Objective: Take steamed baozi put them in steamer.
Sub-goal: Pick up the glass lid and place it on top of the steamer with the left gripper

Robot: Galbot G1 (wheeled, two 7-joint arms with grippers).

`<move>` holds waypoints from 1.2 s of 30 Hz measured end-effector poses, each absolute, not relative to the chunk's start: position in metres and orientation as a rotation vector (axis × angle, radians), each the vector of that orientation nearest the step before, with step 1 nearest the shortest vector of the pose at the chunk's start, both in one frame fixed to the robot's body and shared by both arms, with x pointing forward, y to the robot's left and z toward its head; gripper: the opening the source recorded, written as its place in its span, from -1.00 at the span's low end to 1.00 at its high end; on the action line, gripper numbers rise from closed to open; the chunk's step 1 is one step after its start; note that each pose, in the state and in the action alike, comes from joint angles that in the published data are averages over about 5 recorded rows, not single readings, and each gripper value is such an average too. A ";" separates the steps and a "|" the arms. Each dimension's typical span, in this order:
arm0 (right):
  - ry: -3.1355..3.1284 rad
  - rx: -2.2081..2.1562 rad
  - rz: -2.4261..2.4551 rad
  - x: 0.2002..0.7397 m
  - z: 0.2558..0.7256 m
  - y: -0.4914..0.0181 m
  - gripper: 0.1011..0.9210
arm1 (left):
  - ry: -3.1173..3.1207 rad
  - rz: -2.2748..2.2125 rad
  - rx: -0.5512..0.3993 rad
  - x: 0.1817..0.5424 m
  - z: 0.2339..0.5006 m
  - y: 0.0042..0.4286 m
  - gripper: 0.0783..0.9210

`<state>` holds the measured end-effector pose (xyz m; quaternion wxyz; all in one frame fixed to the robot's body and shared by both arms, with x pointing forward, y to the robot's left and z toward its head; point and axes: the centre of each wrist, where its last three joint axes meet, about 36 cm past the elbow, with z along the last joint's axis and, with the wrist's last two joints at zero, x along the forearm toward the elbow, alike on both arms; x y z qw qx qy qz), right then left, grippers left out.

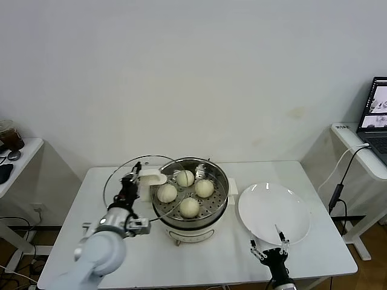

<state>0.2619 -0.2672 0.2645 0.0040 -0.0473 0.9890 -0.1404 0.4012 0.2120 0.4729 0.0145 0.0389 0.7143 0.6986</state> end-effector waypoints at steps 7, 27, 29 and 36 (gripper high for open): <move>3.104 -0.148 -0.457 0.263 0.261 -0.265 0.76 | 2.186 2.169 0.125 0.421 0.468 0.168 -0.77; 3.114 -0.163 -0.468 0.262 0.256 -0.261 0.76 | 2.233 2.152 0.180 0.436 0.441 0.098 -0.77; 3.114 -0.164 -0.467 0.261 0.256 -0.260 0.76 | 2.237 2.151 0.184 0.436 0.439 0.094 -0.77; 3.119 -0.169 -0.465 0.260 0.255 -0.260 0.76 | 2.248 2.136 0.186 0.436 0.436 0.084 -0.77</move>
